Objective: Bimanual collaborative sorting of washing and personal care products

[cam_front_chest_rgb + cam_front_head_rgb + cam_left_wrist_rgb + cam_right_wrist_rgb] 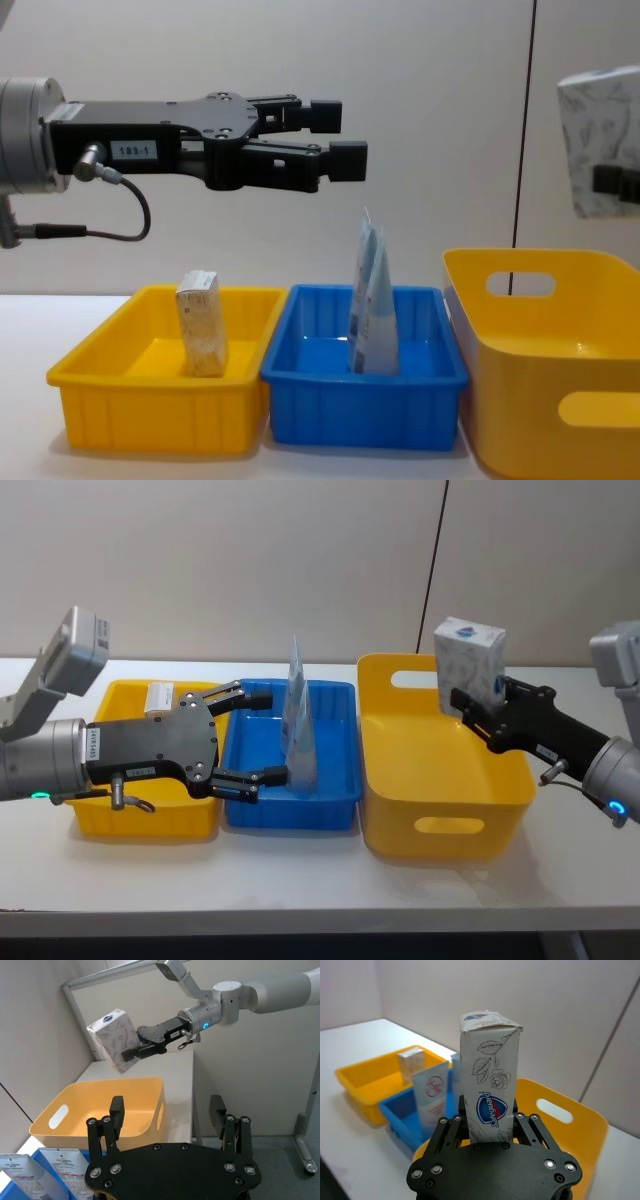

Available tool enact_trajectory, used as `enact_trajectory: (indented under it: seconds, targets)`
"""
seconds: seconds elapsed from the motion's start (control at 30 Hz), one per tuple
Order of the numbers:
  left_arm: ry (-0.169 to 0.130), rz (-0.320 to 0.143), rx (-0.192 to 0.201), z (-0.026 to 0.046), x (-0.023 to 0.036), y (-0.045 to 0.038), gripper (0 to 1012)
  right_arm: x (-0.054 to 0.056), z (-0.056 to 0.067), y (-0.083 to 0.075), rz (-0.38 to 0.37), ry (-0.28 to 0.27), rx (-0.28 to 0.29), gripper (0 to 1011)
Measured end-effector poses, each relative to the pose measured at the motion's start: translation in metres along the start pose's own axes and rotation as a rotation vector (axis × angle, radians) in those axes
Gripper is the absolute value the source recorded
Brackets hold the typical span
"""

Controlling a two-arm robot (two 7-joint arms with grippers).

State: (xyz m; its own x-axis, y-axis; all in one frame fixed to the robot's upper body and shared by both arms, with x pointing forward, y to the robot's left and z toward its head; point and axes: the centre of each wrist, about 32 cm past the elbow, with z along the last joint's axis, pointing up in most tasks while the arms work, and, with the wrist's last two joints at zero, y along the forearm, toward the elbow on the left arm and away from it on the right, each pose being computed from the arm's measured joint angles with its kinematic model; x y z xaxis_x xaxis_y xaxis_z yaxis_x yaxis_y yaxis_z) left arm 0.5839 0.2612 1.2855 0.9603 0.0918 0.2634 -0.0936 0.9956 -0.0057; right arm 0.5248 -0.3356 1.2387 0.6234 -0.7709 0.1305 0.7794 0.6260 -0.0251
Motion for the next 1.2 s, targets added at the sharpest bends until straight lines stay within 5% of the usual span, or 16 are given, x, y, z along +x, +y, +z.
enact_trajectory:
  seconds: [0.67, 1.2]
  targets:
    - [0.000, 0.000, 0.000, 0.0000, 0.0000, 0.0000, 1001, -0.026, -0.016, 0.010, -0.321, -0.034, -0.098, 374]
    - [0.000, 0.000, 0.000, 0.0000, 0.0000, 0.0000, 1001, -0.045, -0.034, 0.044, -0.597, -0.056, -0.191, 375]
